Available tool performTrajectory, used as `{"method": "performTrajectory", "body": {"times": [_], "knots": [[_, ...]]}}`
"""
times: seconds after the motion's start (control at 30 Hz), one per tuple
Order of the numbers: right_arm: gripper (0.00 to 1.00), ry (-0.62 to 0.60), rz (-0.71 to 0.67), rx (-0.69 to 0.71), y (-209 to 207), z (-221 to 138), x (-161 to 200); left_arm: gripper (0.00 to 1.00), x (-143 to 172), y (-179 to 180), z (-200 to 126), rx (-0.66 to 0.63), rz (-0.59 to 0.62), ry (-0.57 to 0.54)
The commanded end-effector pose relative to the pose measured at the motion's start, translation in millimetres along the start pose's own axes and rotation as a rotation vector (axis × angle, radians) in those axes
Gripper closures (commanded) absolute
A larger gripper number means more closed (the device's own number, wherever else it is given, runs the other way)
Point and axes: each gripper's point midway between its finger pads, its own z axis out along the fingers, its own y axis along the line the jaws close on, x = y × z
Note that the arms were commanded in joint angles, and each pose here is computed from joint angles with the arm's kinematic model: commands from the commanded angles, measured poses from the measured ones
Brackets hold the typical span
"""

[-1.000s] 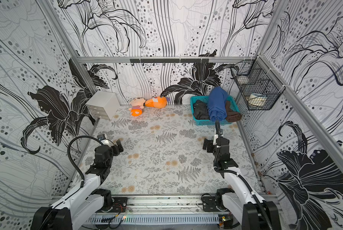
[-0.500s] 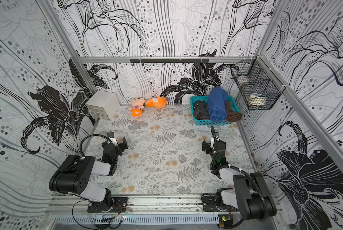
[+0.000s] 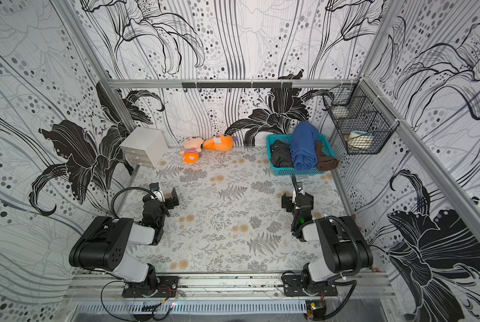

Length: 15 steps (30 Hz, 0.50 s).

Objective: Roll up the long pants
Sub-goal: Reset both arms

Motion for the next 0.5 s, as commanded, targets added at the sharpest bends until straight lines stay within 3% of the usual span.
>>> {"method": "performTrajectory", "body": {"times": [0.0,0.47], "knots": [[0.01,-0.036,0.023,0.03,-6.9,3.2,-13.8,0.01,-13.5,7.1,6.1,-0.029,-0.02,-0.027],[0.01,-0.04,0.024,0.03,-7.0,3.0,-14.7,0.01,-11.9,5.2,10.4,-0.018,-0.024,-0.007]]}}
